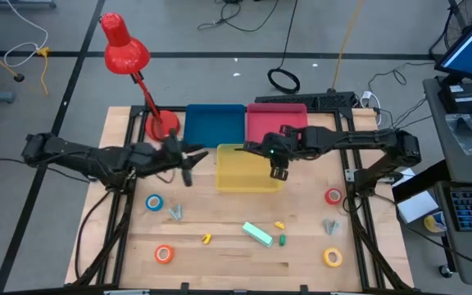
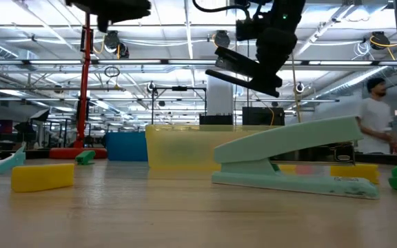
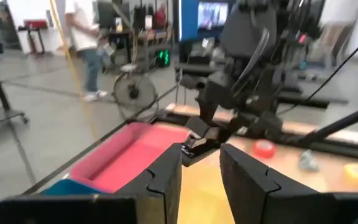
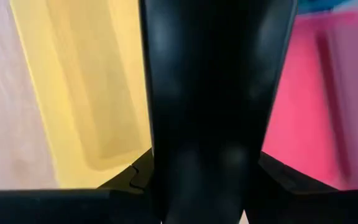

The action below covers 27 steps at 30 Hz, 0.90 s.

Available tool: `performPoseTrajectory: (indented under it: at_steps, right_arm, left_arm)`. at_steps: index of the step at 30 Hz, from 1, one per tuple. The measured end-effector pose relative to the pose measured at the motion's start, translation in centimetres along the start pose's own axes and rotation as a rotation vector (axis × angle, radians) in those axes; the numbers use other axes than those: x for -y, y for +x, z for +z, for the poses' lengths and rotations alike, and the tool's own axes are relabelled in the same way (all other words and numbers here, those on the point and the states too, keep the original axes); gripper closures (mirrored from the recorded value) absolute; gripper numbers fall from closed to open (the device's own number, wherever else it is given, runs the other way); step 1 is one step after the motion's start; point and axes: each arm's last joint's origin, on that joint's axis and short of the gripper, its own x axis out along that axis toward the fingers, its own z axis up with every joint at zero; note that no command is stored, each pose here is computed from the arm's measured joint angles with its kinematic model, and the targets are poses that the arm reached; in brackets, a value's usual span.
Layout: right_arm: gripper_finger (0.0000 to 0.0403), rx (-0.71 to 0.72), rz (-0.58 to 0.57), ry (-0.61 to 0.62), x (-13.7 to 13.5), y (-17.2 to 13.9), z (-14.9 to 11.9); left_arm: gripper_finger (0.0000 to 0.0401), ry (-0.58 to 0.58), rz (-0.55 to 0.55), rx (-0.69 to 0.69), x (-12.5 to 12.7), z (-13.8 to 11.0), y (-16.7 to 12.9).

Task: Pick and place Stapler, Stapler remover, tape
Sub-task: Put the black large stapler into the blue bin

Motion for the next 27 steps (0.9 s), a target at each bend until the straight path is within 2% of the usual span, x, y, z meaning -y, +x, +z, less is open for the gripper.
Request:
performPoseTrajectory:
  at_steps: [7, 12, 15, 21, 27]
  right_arm:
    - [0.0257, 0.051, -0.036, -0.175, 1.6, 0.3, 0.6]
    - [0.0257, 0.113, -0.156, -0.282, 2.1, 0.3, 1.5]
    - [0.0257, 0.141, -0.174, -0.327, 2.1, 0.2, 1.8]
    - [0.0257, 0.154, -0.179, -0.337, 2.0, 0.2, 1.9]
    - [0.0257, 0.153, -0.192, -0.331, 2.1, 0.2, 2.0]
  left_arm:
    - [0.0290, 0.146, 0.026, -0.150, 1.0, 2.3, 3.9]
    - [0.0290, 0.239, 0.045, -0.259, 1.3, 3.7, 6.5]
    - [0.0285, 0.308, 0.050, -0.319, 1.6, 4.6, 7.9]
    - [0.0247, 0.426, 0.046, -0.382, 2.1, 6.0, 10.6]
    - [0.0189, 0.484, 0.032, -0.415, 2.4, 5.6, 12.2]
